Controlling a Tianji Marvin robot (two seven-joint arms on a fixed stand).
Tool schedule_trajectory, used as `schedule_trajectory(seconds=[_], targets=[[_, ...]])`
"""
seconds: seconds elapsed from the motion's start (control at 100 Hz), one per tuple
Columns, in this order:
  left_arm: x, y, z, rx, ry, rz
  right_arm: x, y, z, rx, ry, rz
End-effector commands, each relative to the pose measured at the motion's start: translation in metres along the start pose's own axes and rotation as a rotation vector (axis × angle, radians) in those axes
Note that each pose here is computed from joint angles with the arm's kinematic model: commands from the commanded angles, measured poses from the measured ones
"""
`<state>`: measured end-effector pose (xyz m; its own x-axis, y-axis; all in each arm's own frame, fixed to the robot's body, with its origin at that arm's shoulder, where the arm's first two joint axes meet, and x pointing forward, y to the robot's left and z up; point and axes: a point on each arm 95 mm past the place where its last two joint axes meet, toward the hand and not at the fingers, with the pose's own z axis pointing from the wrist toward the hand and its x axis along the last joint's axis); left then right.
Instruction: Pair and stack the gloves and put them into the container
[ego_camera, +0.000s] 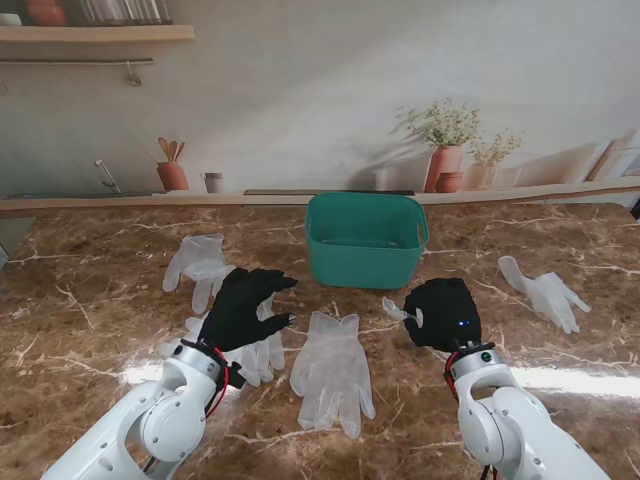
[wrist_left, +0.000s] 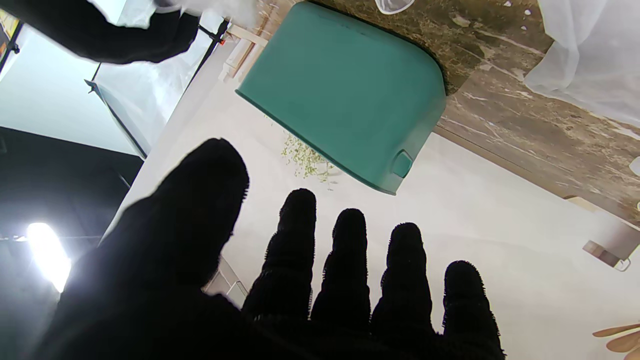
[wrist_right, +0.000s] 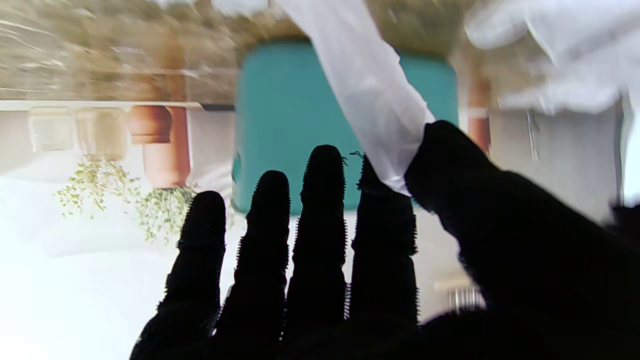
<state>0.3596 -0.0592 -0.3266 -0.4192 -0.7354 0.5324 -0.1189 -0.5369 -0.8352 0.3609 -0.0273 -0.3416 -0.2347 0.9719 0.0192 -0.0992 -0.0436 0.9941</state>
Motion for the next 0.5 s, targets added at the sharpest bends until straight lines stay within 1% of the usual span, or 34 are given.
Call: schedule_trajectory(seconds=[0.0, 0.11, 0.24, 0.33, 0.41, 0.49], targets=[[0.002, 0.0, -0.002, 0.006, 0.005, -0.02, 0.01, 0.02, 0.0, -0.054, 0.014, 0.046], [0.003, -0.002, -0.002, 0.003, 0.027, -0.049, 0.018, 0.042, -0.004, -0.102, 0.04, 0.13], [0.006, -0.005, -0.002, -0.012, 0.056, -0.1, 0.027, 0.062, -0.008, -0.139, 0.089, 0.219], [0.007, -0.006, -0.003, -0.024, 0.078, -0.143, 0.033, 0.071, -0.011, -0.154, 0.129, 0.276], [0.008, -0.008, -0.003, -0.039, 0.102, -0.158, 0.039, 0.077, -0.014, -0.158, 0.169, 0.333], [0.011, -0.009, -0.005, -0.047, 0.112, -0.171, 0.044, 0.08, -0.016, -0.166, 0.188, 0.373]])
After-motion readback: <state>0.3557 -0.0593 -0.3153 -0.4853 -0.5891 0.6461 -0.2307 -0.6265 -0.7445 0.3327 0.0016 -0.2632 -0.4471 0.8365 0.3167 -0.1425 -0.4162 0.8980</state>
